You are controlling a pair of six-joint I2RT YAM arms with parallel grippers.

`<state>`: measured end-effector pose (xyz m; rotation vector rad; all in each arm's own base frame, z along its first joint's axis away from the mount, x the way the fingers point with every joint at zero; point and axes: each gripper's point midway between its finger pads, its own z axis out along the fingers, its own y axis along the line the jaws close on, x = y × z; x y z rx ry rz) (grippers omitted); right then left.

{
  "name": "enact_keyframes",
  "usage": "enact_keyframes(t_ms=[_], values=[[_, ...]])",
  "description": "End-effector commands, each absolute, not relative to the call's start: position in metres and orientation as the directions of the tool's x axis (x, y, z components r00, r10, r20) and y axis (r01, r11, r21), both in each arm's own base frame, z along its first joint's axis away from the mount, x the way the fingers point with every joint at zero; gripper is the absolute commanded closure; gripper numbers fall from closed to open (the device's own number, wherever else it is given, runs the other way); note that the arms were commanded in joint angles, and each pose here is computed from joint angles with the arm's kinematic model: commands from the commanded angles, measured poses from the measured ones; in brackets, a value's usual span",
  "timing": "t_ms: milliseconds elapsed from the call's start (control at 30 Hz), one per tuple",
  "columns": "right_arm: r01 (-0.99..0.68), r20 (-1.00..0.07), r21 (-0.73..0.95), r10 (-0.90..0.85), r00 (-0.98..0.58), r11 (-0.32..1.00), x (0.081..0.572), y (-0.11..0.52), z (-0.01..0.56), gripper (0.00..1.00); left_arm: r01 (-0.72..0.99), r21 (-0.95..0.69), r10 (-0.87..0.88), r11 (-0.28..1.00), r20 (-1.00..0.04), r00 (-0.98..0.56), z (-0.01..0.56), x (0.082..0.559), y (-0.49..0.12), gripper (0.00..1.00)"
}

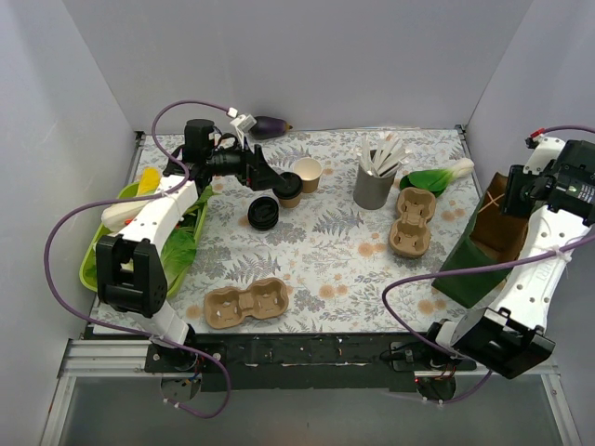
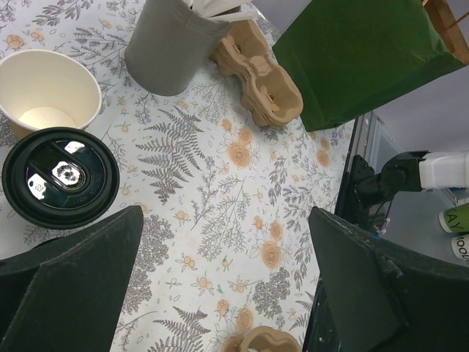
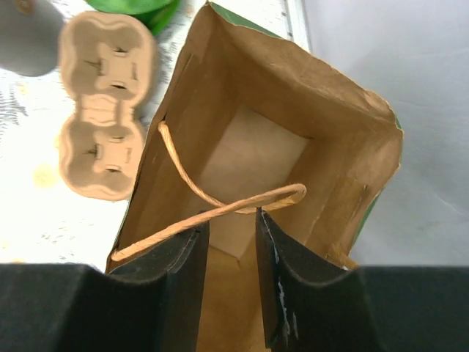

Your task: Pack the takeout coffee

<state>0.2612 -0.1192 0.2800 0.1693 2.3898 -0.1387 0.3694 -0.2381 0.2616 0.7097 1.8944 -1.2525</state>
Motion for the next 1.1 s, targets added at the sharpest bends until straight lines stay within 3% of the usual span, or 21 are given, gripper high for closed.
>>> enact_keyframes(t_ms=[0,133,233,400,567,833,1067], values=[[0.061,-0.745,0.074,0.096,-0.660,0.995,0.274,-0.092,0.297,0.62,0.822,-0.448,0.033,0.351,-0.872,-0.489,0.293,0.355,-0.240,0.02],[-0.015,-0.770,0.044,0.024,-0.638,0.999,0.284,-0.091,0.294,0.78,0.822,-0.451,0.037,0.348,-0.869,-0.493,0.291,0.350,-0.241,0.02],[-0.043,-0.807,-0.022,-0.043,-0.589,0.999,0.286,-0.094,0.313,0.99,0.820,-0.454,0.037,0.350,-0.867,-0.496,0.290,0.348,-0.242,0.02],[-0.061,-0.898,-0.203,-0.210,-0.387,0.977,0.278,-0.089,0.384,0.99,0.819,-0.456,0.039,0.349,-0.866,-0.499,0.289,0.345,-0.242,0.02],[-0.102,-0.907,-0.316,-0.332,-0.259,0.943,0.262,-0.072,0.434,0.99,0.815,-0.468,0.040,0.341,-0.859,-0.510,0.288,0.347,-0.245,0.02],[-0.101,-0.864,-0.496,-0.502,-0.041,0.862,0.235,-0.045,0.510,0.99,0.810,-0.492,0.042,0.320,-0.847,-0.531,0.289,0.353,-0.252,0.02],[-0.235,-0.793,-0.609,-0.580,0.183,0.758,0.221,0.002,0.541,0.99,0.806,-0.489,0.031,0.333,-0.849,-0.528,0.297,0.364,-0.255,0.02]])
